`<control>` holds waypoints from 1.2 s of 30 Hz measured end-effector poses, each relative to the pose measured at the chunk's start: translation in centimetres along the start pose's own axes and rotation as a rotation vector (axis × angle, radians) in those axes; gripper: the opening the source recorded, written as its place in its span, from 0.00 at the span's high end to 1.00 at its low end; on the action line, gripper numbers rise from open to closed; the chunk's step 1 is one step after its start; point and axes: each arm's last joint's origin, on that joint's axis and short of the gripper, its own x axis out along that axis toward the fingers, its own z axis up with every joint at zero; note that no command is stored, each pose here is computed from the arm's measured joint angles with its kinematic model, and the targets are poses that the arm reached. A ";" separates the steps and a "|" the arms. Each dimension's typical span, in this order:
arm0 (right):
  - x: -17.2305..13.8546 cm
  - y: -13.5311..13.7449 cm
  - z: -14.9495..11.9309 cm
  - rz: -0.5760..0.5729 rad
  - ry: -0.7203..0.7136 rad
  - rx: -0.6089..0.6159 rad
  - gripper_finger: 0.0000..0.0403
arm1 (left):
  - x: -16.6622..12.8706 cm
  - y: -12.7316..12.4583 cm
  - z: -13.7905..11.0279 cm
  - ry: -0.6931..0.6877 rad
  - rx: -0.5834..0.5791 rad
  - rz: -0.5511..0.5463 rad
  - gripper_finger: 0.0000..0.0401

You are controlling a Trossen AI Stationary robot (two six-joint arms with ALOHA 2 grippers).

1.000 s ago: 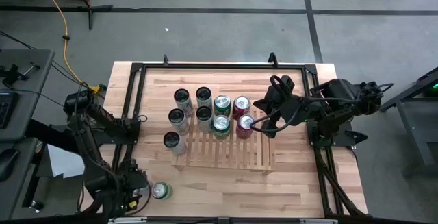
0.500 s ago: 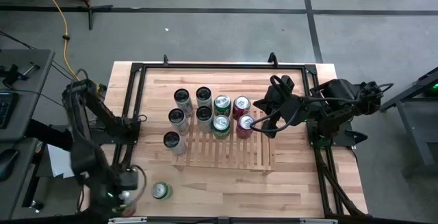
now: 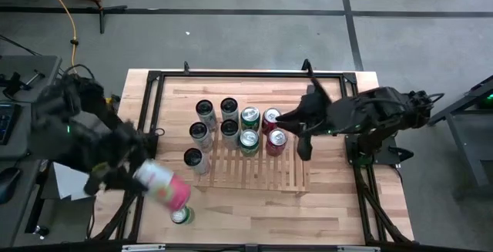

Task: Place canned beverage on shelf
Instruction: Put the pink white soda can on the shelf

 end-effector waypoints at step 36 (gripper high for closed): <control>3.0 -2.0 1.3 0.477 0.145 0.133 0.03 | 17.4 5.7 9.8 0.059 1.253 0.438 0.32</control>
